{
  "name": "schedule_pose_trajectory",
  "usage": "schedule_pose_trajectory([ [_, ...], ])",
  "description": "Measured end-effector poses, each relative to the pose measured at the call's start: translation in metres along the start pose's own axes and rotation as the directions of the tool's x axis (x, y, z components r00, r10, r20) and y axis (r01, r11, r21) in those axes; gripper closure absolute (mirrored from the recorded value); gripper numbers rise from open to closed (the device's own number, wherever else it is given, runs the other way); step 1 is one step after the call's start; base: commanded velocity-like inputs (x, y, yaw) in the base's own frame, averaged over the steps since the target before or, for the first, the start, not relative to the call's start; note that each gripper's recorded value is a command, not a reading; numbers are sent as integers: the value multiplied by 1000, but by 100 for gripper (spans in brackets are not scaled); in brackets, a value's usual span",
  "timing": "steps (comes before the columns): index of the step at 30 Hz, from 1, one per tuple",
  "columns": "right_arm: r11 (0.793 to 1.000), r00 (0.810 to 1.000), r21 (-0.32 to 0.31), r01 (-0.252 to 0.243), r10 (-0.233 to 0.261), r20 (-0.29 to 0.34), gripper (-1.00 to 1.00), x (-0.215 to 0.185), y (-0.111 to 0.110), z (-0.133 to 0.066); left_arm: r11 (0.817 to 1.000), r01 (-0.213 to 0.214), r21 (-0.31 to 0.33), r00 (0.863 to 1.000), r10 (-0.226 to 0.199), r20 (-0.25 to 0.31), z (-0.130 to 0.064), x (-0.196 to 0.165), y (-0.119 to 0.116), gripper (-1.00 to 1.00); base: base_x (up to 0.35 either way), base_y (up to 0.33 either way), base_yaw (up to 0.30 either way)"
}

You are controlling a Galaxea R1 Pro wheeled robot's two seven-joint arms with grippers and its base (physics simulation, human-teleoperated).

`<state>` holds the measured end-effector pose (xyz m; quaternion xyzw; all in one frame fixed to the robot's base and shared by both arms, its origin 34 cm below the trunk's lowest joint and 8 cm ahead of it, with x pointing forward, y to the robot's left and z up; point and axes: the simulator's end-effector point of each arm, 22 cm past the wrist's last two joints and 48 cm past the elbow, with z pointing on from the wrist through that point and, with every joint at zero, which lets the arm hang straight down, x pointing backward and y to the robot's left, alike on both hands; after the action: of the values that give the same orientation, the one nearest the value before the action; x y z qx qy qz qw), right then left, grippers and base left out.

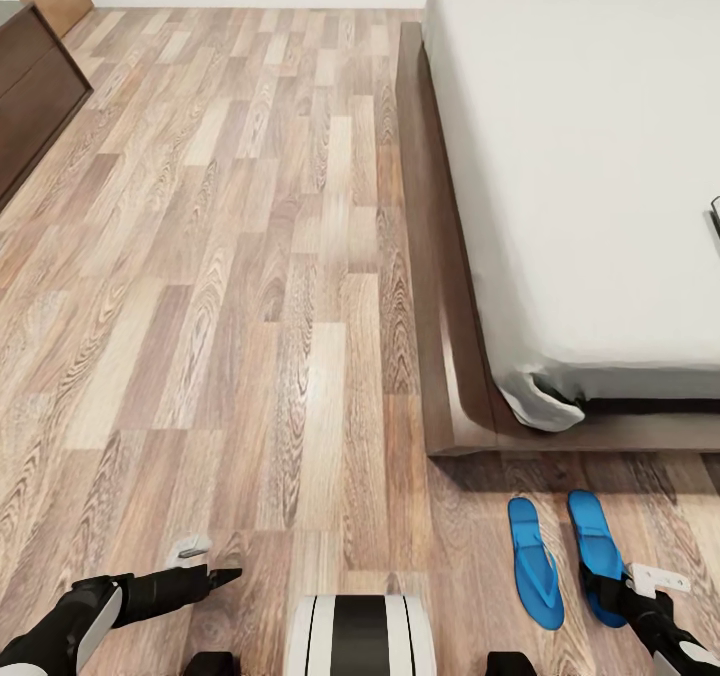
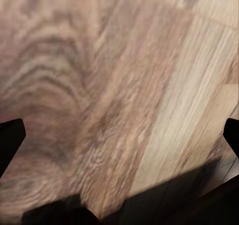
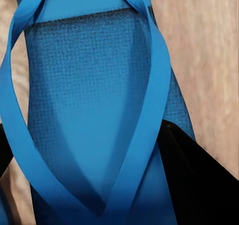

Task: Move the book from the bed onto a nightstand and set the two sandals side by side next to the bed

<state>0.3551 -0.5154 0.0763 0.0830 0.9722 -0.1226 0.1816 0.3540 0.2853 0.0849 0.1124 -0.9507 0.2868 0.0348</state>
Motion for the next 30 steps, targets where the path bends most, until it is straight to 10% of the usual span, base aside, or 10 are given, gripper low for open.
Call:
schedule_pose_trajectory([
  [24, 1000, 998, 7, 18, -17, -62, 100, 32, -2, 8, 999, 36, -13, 998, -37, -53, 15, 24, 16, -100, 0, 0, 0],
  [30, 1000, 1000, 11, 21, -21, 9, 100, 17, -3, 8, 999, 36, -13, 998, -37, -53, 15, 24, 16, -100, 0, 0, 0],
])
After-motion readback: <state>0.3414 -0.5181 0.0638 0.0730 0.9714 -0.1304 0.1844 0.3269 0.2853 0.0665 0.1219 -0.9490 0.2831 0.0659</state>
